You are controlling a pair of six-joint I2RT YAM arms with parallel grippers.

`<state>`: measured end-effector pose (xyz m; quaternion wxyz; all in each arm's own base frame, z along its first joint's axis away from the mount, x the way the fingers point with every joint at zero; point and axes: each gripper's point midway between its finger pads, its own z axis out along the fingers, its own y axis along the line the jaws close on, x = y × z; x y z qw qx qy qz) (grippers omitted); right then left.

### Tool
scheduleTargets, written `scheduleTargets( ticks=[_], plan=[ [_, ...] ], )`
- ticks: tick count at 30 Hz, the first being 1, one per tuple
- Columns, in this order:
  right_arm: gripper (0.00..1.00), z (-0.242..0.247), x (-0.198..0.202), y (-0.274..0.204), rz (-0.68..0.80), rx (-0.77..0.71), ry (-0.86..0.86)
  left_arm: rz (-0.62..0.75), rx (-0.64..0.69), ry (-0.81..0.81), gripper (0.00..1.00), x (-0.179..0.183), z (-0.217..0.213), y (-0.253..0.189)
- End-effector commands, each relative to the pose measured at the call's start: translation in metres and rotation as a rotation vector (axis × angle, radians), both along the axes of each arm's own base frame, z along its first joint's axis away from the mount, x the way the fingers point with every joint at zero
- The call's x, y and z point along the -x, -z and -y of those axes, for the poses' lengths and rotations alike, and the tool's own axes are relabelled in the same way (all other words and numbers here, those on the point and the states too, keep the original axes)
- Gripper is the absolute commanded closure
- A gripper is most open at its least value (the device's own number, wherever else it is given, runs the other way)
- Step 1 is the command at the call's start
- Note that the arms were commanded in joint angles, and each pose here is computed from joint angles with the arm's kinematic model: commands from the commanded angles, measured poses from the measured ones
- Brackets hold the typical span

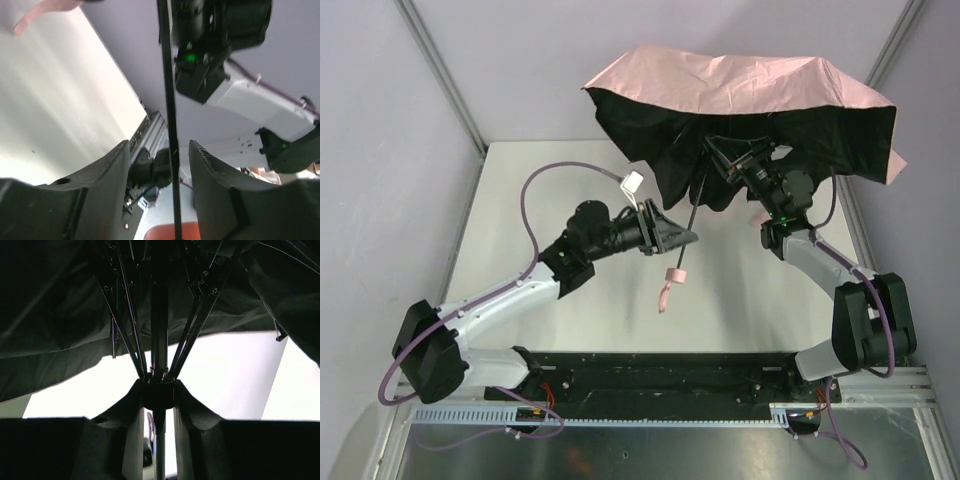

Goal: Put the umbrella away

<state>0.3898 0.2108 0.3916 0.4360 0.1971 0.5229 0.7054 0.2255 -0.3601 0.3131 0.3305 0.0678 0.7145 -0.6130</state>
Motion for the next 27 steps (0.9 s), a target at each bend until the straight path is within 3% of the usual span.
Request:
scheduleTargets(
  ticks=[1, 4, 5, 9, 11, 16, 21, 27],
  plan=[
    [1.00, 0.004, 0.009, -0.059, 0.155, -0.097, -0.027, 0.015, -0.008, 0.051, 0.43, 0.022, 0.007, 0.011],
    [1.00, 0.006, 0.001, -0.060, 0.146, -0.106, -0.022, -0.002, -0.020, 0.068, 0.41, 0.027, 0.009, 0.019],
    [1.00, 0.005, 0.000, -0.061, 0.145, -0.104, -0.028, 0.000, -0.021, 0.069, 0.47, 0.026, 0.010, 0.019],
    [1.00, 0.001, -0.002, -0.059, 0.123, -0.040, -0.047, 0.030, -0.010, 0.062, 0.88, 0.019, 0.014, 0.005],
    [1.00, -0.003, -0.003, -0.047, 0.096, 0.037, -0.057, 0.042, 0.006, 0.046, 0.97, 0.009, 0.013, -0.008],
    [1.00, -0.049, 0.035, 0.000, 0.038, 0.224, -0.206, 0.084, 0.061, -0.026, 1.00, -0.031, 0.001, -0.048],
    [1.00, -0.081, 0.091, 0.023, 0.022, 0.226, -0.281, 0.133, 0.082, -0.049, 1.00, -0.050, -0.004, -0.070],
    [1.00, -0.046, 0.068, -0.005, 0.083, 0.152, -0.199, 0.081, 0.057, -0.013, 1.00, -0.033, 0.007, -0.047]
  ],
)
